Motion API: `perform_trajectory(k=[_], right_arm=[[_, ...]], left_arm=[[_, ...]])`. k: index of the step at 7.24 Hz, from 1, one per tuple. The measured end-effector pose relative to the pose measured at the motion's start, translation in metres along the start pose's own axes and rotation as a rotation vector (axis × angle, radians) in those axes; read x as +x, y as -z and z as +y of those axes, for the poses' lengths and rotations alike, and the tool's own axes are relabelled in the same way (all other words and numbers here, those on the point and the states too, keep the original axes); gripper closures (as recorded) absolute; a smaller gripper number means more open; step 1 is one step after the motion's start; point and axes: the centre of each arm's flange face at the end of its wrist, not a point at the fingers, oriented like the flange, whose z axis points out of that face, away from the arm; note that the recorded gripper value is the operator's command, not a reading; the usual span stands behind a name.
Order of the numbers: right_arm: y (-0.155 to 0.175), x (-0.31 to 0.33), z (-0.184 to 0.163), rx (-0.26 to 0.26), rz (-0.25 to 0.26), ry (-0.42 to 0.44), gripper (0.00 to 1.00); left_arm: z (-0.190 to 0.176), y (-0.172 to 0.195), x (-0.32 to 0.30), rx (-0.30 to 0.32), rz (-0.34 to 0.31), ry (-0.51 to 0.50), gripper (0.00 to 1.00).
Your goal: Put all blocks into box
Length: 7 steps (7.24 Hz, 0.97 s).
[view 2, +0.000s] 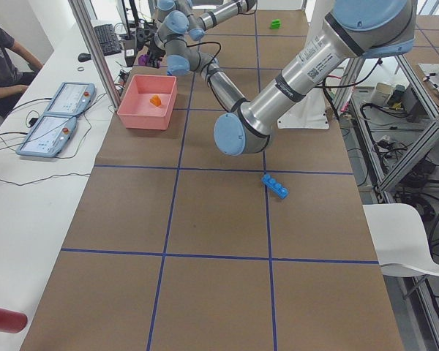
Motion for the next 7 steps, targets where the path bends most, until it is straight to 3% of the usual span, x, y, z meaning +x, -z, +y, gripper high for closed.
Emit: perform_trajectory(k=[3,7], right_arm=[[-0.035,-0.029,0.015,-0.029,-0.017,0.007,0.01],[-0.072,-0.043,0.029,-0.066,0.028,0.001,0.01]], left_arm=[[0.034,-0.083,-0.002,0.122,-0.077,0.022,1.00],[0.054,-0.121,-0.021,0.183,-0.137,0.012,1.00]])
